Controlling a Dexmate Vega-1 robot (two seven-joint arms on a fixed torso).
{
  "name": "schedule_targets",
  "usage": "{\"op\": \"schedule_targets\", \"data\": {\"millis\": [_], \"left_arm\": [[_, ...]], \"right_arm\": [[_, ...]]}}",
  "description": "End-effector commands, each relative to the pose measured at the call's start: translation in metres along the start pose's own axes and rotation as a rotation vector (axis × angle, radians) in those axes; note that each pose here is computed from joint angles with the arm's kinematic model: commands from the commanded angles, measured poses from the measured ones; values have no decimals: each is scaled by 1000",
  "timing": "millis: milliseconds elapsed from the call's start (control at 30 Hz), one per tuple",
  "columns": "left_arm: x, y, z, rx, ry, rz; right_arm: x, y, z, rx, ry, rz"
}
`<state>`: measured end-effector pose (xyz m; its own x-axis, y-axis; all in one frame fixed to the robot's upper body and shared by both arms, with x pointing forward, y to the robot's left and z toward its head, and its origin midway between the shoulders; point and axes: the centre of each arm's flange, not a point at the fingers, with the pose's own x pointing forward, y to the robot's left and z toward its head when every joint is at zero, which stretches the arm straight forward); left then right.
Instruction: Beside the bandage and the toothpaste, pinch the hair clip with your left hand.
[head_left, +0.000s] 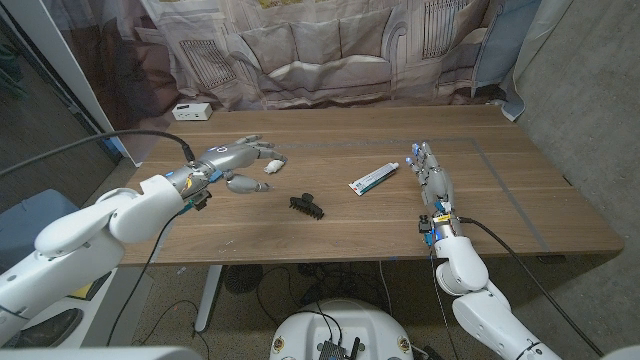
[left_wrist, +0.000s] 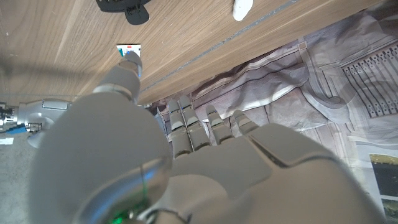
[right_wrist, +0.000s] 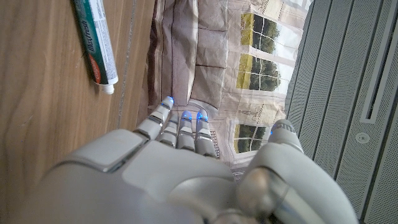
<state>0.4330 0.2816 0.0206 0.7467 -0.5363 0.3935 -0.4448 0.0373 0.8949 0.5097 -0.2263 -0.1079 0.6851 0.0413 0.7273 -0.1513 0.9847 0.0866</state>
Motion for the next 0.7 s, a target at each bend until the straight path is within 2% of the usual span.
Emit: {"op": "schedule_targets", "data": {"millis": [33,567,700], "left_arm": [[7,11,7,101,24,-42],[34,23,7,125,-2,-193],[40,24,8,133,-10,-205]], "right_arm": [[-5,-1,2,-3,-1,-3],[-9,-2,0,5,6,-11],[-9,-2,-1,9,6,-16]]}}
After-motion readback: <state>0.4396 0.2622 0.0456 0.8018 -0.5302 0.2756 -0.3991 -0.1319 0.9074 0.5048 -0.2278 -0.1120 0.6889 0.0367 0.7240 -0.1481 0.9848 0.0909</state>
